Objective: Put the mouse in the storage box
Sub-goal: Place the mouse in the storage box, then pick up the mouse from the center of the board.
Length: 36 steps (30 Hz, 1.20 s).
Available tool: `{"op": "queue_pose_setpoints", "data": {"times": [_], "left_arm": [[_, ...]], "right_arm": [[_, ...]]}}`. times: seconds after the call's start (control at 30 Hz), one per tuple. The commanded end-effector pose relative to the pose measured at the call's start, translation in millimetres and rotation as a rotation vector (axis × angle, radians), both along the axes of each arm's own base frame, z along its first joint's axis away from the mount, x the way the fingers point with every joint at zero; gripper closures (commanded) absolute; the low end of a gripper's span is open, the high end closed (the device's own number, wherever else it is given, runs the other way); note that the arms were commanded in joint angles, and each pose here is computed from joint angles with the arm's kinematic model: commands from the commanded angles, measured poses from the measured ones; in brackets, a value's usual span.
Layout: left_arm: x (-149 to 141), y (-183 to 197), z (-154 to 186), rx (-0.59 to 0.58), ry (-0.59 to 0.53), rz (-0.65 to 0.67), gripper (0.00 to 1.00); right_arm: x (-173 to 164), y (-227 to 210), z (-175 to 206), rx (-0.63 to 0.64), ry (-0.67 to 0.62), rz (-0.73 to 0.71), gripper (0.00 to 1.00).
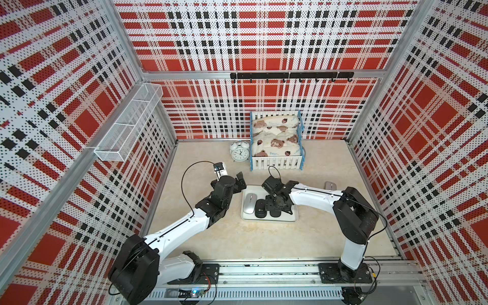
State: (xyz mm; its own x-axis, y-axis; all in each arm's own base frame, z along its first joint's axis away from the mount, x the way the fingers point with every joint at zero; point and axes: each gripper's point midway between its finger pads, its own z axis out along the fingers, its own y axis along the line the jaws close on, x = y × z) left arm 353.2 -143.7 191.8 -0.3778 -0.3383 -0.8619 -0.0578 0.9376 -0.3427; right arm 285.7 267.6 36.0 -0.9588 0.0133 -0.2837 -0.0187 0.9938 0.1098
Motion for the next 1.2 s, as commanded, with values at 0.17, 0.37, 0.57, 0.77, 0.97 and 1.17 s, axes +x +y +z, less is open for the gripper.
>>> {"op": "queue_pose_setpoints", "data": {"times": [0.17, 0.37, 0.57, 0.77, 0.97, 1.17], "left_arm": [[2, -2, 6, 0.005, -0.012, -0.01, 0.02], [4, -26, 20, 0.008, -0.053, -0.125, 0.01], [-26, -132, 37, 0.14, -0.139, -0.532, 0.01], [-74, -225, 39, 0.088, -0.182, -0.97, 0.01], [-90, -273, 29, 0.092, -0.163, -1.148, 0.01], [-85, -280, 24, 0.124, -0.153, -1.157, 0.01]], "right_arm": [[24, 7, 94, 0.06, -0.205, 0.08, 0.19], [53, -77, 166, -0.048, -0.465, -0.048, 0.22], [48, -222, 125, 0.016, -0.343, -0.334, 0.23], [24, -290, 79, -0.035, -0.246, -0.463, 0.19], [36, -305, 57, -0.096, -0.207, -0.436, 0.17], [58, -304, 51, -0.107, -0.18, -0.383, 0.17]]}}
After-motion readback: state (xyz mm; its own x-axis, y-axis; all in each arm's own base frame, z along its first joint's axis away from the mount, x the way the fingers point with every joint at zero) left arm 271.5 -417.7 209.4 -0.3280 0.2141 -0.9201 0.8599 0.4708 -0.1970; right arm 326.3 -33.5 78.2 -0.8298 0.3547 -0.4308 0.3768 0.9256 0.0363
